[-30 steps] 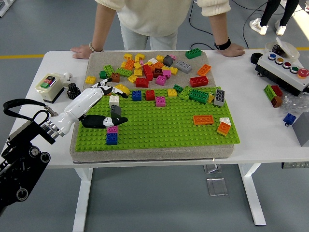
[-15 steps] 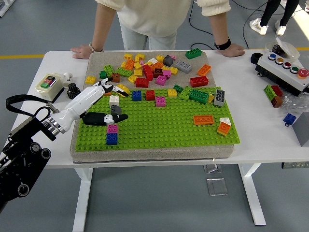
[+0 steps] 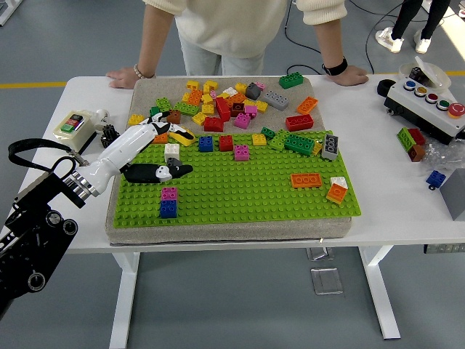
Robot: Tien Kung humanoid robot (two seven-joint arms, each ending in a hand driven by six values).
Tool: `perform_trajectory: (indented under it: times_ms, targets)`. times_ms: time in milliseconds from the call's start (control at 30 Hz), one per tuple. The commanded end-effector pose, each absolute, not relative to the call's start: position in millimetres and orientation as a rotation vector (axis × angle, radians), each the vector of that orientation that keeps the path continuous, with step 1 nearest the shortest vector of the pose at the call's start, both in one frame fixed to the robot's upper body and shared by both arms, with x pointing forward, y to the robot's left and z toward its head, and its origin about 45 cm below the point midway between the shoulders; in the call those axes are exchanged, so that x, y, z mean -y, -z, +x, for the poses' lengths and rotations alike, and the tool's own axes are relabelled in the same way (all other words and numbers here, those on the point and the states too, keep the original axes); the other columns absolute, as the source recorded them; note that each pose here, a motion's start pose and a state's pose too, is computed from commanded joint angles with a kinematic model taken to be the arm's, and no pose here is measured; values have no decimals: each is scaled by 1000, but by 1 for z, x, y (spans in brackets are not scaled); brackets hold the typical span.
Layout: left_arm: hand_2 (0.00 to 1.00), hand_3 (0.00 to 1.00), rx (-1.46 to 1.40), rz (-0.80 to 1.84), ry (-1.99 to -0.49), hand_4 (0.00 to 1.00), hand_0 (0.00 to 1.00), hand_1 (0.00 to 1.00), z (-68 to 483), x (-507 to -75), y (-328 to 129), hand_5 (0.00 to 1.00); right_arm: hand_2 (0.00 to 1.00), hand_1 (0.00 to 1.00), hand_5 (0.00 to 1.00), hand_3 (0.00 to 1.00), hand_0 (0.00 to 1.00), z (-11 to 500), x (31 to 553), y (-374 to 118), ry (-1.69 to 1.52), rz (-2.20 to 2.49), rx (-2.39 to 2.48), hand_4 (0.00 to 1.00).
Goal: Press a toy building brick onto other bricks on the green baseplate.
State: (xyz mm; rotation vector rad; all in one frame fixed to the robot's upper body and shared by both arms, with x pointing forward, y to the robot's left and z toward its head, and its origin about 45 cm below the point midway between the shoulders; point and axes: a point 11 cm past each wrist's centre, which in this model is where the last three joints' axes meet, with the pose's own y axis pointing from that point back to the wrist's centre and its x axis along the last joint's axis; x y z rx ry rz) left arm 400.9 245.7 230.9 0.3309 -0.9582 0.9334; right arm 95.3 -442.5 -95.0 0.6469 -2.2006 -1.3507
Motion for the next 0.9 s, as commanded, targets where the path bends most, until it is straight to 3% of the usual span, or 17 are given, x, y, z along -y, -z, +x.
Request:
perform_trajectory:
  times_ms: [900]
  targets:
    - [725, 688, 927, 307, -943, 929, 941, 747, 403, -246, -239, 791, 704, 654, 496, 585, 733, 96, 442, 95, 1357, 642, 2214, 908]
